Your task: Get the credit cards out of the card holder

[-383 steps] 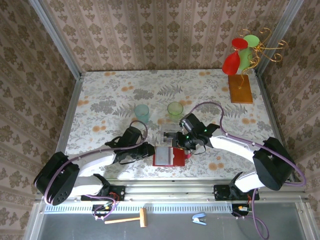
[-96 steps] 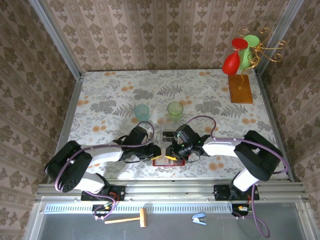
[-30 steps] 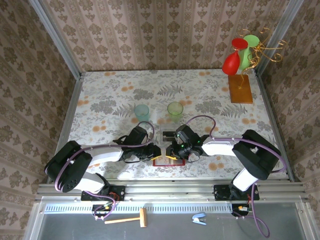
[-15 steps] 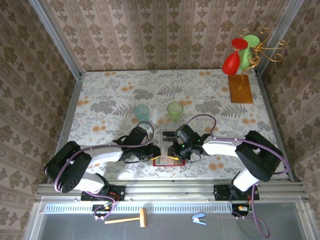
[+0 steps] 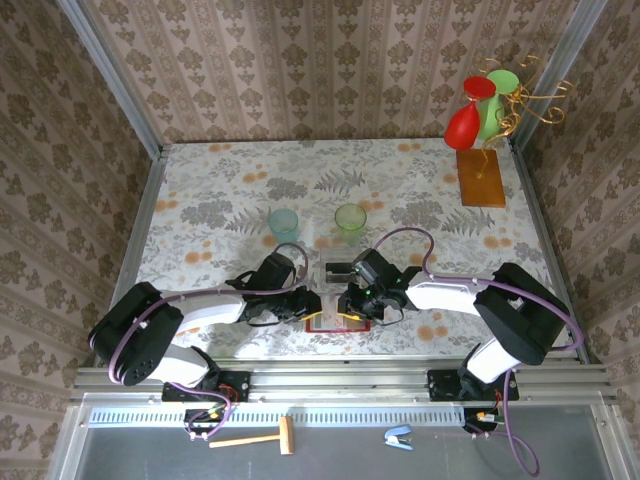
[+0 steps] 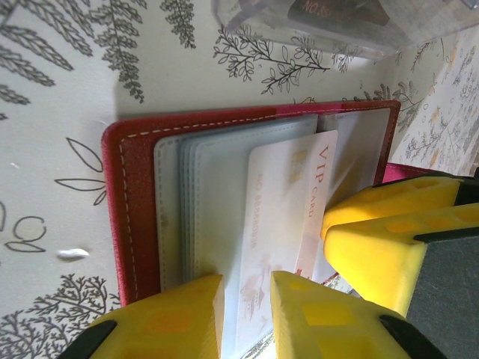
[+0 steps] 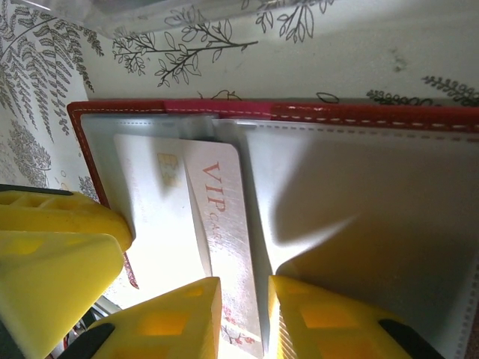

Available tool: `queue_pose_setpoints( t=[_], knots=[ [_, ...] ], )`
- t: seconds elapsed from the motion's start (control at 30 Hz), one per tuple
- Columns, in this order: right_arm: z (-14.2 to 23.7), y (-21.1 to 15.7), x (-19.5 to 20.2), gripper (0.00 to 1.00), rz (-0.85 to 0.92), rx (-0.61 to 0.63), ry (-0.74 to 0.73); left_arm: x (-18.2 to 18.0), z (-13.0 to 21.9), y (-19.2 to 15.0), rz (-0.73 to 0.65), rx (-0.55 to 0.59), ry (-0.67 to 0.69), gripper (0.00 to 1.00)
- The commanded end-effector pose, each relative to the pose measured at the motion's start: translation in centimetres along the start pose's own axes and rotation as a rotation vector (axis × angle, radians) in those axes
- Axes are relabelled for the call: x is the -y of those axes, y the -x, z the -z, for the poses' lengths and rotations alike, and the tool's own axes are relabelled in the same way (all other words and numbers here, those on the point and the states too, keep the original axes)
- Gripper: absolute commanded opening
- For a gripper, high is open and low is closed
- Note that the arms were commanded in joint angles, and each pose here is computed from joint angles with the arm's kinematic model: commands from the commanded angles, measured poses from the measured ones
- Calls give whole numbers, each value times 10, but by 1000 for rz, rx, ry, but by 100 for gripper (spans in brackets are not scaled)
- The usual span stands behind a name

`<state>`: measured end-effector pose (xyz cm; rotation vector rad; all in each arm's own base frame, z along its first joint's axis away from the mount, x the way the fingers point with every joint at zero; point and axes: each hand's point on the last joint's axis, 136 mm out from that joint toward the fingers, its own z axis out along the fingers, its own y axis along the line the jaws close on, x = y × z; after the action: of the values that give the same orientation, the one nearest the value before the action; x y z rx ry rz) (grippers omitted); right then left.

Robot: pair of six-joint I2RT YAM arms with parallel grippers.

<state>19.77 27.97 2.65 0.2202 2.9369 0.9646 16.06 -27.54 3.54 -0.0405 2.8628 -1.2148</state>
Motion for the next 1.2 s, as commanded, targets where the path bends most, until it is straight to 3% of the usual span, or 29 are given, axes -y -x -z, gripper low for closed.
queue_pose_setpoints(
  t=[0.0,0.3,1.17],
  knots=[
    [7,6,-9,22,21,35,19,5,3,0,-25,9,-7,23],
    [8,8,-12,20,-5,46,94,23,6,1,-58,3,-50,21],
    [-3,6,1,17,-66,24,206,-4,-9,-10,-29,-54,36,16]
  ],
)
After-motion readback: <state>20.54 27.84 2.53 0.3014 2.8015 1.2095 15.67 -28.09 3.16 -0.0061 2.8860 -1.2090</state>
